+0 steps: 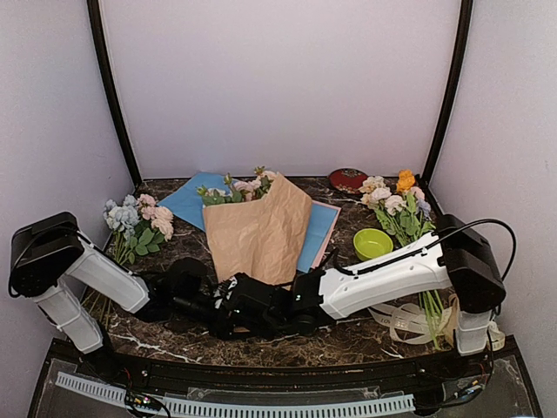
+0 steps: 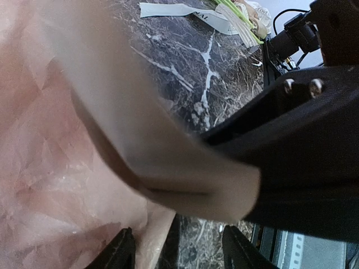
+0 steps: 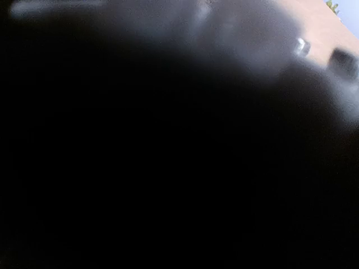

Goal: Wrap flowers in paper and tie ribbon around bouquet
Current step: Pick up the two-thirds-folded wrapping paper from the center of the board, then fold the two-thirds-folded wrapping paper at the center of the board.

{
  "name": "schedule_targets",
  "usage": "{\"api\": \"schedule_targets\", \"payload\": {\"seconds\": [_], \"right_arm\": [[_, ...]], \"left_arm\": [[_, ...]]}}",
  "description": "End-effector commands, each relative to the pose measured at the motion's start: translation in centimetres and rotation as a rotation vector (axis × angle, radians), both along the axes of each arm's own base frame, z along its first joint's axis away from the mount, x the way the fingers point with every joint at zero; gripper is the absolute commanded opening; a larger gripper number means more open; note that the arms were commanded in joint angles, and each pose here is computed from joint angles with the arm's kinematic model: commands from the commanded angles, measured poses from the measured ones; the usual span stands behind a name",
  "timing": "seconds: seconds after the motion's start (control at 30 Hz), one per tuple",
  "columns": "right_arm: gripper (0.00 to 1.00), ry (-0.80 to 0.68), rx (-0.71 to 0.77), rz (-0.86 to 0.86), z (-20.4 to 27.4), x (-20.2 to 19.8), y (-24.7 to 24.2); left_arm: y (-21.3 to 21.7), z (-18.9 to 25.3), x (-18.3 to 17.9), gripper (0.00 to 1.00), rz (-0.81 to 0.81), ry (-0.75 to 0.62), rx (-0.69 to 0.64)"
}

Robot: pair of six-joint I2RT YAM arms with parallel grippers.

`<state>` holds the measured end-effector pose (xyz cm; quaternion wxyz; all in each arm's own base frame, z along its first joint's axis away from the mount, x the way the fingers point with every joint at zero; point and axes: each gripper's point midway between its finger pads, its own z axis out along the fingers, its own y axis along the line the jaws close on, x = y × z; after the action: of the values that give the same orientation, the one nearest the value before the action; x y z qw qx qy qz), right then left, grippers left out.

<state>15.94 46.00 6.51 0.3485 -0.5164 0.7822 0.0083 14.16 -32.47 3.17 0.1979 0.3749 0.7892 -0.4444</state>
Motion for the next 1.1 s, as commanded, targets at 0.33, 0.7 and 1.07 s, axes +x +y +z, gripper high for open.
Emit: {"api": "schedule_targets", "payload": {"seconds": [0.33, 0.7, 1.07], "right_arm": [[0.00, -0.016, -0.082, 0.106, -2.8, 0.3, -0.7], [0.00, -0.010, -0.089, 0.077, -3.0, 1.1, -1.4], [0.00, -0.107, -0.137, 0.149, -0.8, 1.0, -0.3]], "left_arm": [[2.6, 7.2, 0.8, 0.61, 0.123, -0.097, -0.113], [6.4, 3.3, 4.2, 0.47, 0.381, -0.072, 0.073], [9.2, -1.0, 7.7, 0.52, 0.566, -0.036, 0.253]]}}
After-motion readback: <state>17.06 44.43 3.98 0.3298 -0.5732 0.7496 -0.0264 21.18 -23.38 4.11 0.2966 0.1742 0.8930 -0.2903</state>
